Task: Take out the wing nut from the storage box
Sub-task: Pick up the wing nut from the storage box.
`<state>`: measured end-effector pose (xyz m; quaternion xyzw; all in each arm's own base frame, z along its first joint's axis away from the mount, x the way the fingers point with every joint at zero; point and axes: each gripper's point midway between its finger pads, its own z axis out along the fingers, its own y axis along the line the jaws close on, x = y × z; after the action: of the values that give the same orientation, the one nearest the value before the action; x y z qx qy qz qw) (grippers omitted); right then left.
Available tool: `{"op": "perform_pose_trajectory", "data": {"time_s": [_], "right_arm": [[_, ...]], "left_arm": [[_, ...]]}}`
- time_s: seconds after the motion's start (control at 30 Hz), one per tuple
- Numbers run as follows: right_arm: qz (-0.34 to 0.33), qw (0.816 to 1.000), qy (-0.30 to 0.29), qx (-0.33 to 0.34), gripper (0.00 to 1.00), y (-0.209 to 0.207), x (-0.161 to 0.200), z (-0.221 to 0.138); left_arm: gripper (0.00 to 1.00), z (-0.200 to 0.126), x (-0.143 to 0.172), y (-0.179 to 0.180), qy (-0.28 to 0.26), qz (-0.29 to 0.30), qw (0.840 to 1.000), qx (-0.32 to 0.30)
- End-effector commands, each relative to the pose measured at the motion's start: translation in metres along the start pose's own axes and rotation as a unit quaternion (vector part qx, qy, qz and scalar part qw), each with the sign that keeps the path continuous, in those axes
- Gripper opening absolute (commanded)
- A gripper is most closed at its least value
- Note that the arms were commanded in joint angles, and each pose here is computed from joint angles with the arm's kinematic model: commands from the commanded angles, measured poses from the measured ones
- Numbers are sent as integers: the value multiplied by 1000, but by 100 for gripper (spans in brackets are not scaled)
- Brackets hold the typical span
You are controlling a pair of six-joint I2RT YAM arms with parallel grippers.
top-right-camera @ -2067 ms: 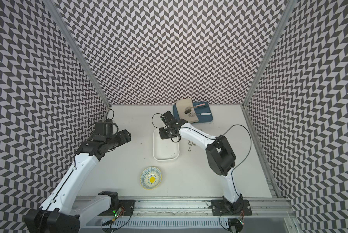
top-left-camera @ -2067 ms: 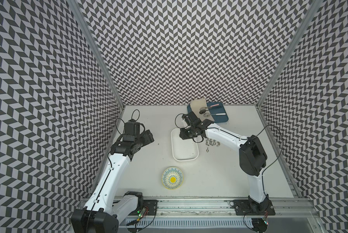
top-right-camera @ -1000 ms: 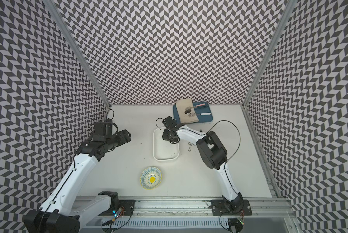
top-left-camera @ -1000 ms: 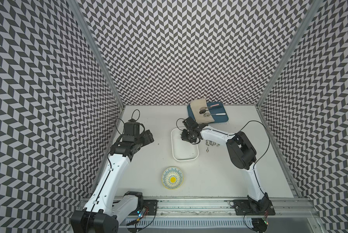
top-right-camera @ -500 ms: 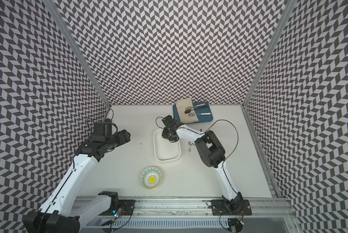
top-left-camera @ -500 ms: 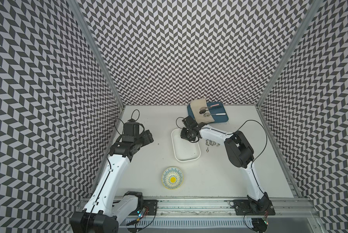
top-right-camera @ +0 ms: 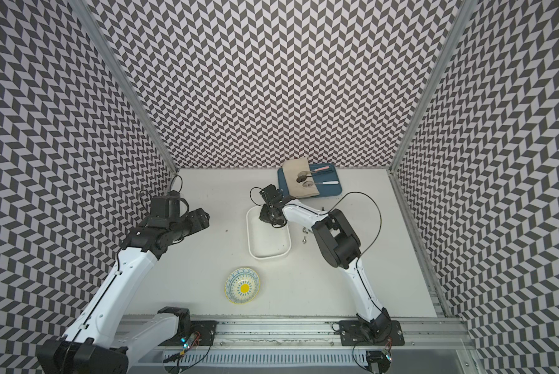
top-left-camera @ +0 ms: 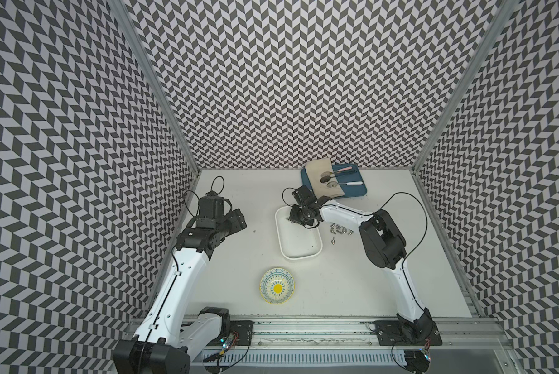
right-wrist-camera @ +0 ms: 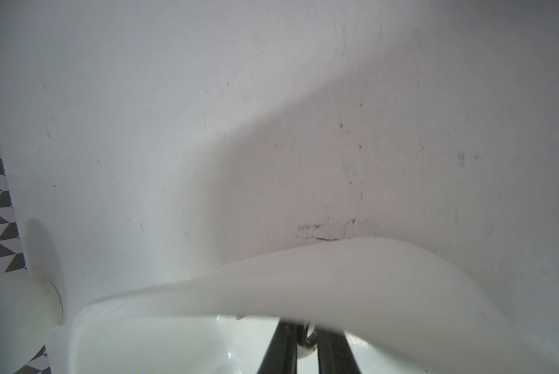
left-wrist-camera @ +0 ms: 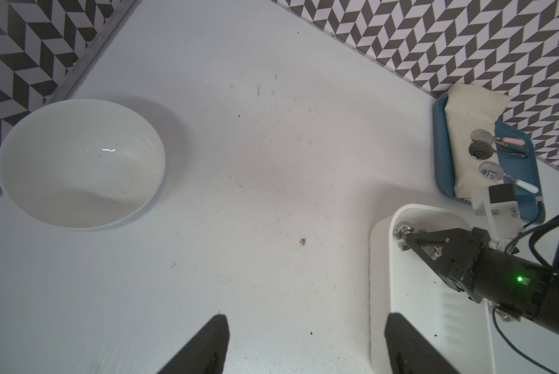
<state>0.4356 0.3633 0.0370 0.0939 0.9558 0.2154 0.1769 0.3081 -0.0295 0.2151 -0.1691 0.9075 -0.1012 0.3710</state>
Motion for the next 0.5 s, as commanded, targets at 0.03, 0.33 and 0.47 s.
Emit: {"op": "perform_pose_trajectory", "data": {"time_s": [0.03, 0.33, 0.47], "right_arm": [[-26, 1000, 1, 11, 14, -3, 7, -9], [-63, 998, 7, 22, 6, -5, 16, -17], [-76, 997, 0, 18, 4, -3, 14, -27]], "left_arm": [[80, -7, -6, 1, -12, -1, 1000, -1], [80, -7, -8, -2, -13, -1, 1000, 3], [80, -8, -8, -2, -13, -1, 1000, 3]]}}
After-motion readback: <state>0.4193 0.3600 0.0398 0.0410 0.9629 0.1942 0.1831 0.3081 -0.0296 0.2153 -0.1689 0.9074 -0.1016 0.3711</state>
